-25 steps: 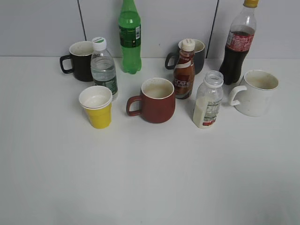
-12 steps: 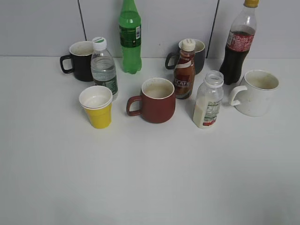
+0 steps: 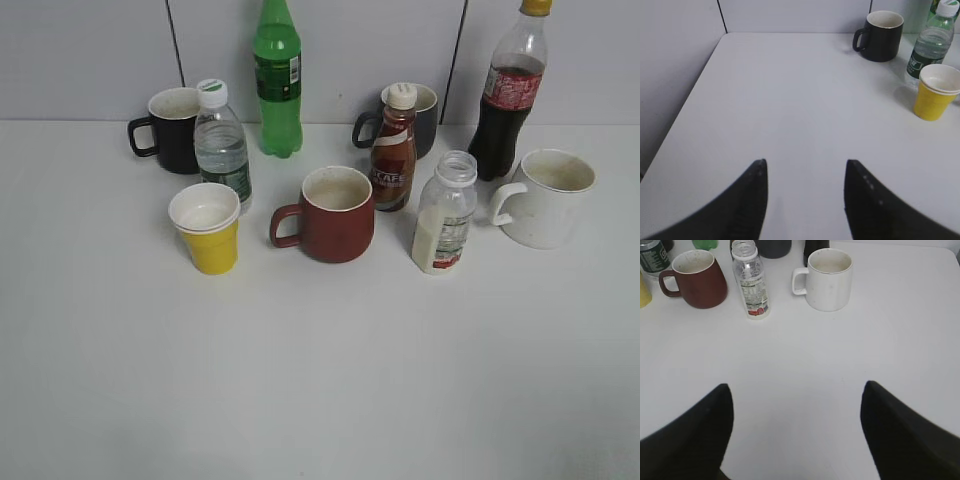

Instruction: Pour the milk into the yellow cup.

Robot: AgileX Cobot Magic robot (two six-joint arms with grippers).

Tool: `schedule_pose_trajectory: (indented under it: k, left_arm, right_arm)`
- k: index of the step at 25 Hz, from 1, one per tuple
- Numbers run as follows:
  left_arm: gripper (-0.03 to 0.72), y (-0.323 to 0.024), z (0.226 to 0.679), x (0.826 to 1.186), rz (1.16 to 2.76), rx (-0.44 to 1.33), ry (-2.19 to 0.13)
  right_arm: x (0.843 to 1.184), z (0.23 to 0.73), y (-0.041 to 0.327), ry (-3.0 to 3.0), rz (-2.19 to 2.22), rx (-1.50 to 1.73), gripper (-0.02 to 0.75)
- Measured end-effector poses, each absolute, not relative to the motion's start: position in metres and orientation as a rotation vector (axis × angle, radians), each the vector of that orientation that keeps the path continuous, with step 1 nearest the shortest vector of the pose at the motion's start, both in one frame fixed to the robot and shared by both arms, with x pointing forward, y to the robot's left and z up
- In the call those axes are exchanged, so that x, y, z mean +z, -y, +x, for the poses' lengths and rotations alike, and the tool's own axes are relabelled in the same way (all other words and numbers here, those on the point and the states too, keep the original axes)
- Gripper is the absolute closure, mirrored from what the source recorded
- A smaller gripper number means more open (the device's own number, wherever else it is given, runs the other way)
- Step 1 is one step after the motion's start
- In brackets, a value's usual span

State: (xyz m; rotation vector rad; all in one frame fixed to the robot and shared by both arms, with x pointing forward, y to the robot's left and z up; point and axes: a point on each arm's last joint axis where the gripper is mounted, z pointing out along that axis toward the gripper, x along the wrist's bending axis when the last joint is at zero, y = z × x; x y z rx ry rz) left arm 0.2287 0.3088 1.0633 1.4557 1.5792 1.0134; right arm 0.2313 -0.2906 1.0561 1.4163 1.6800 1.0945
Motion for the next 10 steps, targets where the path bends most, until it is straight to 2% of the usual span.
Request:
schedule_pose_trajectory:
  k: [10]
  left_arm:
    - [0.309, -0.3088, 0.2287, 1.0633, 1.456, 1.013, -1.579]
  right_arm:
    - [1.0561, 0.2313, 0.2906, -1.680, 1.416, 1.094, 0.145]
